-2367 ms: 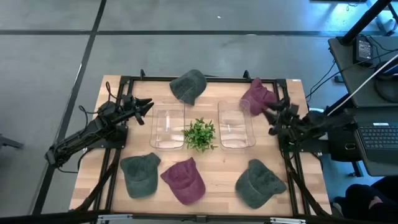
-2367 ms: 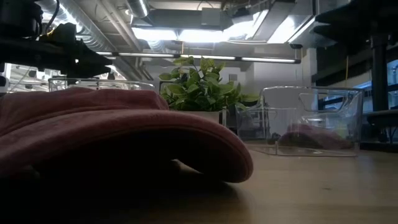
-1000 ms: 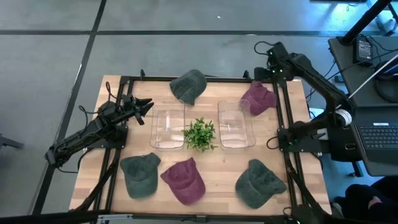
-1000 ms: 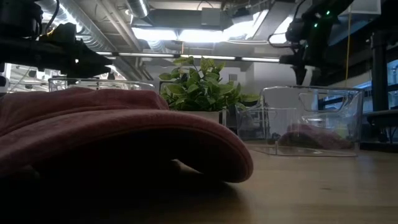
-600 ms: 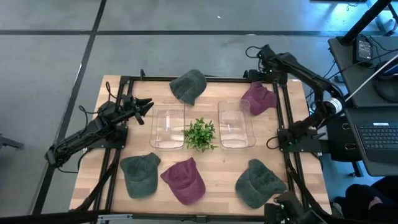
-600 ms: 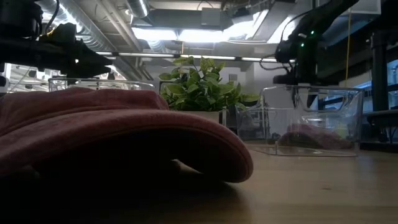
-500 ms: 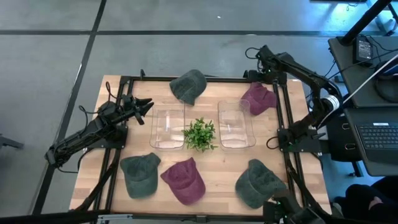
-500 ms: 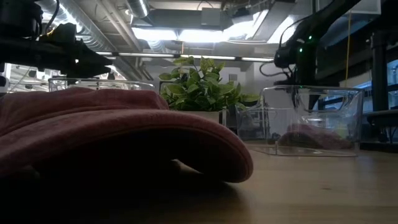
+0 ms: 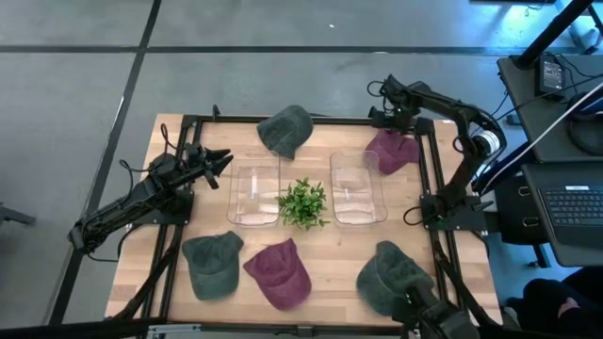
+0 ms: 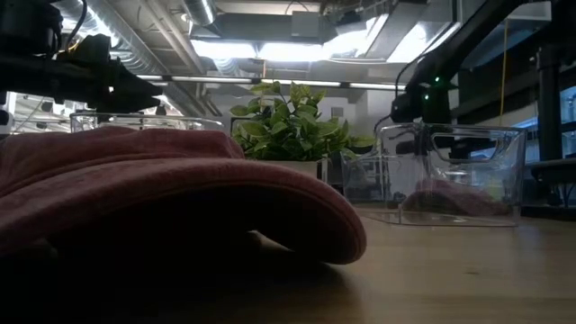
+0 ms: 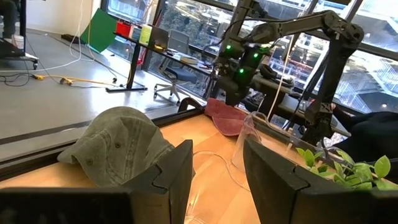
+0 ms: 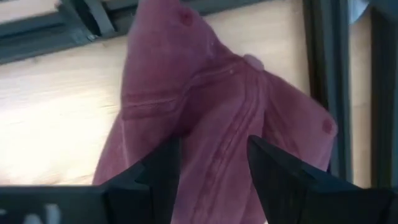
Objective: Pick & Place hat
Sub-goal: Put the top red cap into the right transparent bin
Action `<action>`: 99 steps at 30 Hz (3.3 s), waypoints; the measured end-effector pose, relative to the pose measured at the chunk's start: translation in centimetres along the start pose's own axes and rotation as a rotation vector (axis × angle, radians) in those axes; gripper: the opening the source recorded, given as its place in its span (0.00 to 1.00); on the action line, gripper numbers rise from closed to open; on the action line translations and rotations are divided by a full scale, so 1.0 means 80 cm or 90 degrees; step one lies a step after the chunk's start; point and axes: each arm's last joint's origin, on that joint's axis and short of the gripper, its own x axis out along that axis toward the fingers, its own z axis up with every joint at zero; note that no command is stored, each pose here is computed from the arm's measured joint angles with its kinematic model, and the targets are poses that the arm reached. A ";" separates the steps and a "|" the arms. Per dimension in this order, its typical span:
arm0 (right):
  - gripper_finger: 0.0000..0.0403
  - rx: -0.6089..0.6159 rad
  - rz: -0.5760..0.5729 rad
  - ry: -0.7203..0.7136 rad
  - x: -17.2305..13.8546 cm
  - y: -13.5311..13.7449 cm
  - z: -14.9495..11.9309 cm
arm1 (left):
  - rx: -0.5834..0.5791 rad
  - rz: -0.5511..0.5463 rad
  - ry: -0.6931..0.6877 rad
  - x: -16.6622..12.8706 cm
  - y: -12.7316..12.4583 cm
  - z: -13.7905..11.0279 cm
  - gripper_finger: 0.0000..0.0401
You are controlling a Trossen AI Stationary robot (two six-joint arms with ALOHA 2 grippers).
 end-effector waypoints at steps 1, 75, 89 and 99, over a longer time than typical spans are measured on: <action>0.46 0.004 -0.010 0.000 0.006 0.002 0.001 | 0.000 0.000 0.000 0.000 0.000 0.000 0.35; 0.03 -0.444 0.413 -0.470 -0.292 -0.067 -0.217 | 0.000 0.057 -0.006 0.000 0.004 -0.001 0.35; 0.03 -0.523 0.395 -0.468 -0.282 -0.029 -0.289 | 0.000 0.057 -0.006 0.000 0.004 -0.001 0.35; 0.03 -0.536 0.364 -0.456 -0.266 -0.001 -0.320 | 0.000 0.056 -0.006 0.000 0.004 -0.001 0.35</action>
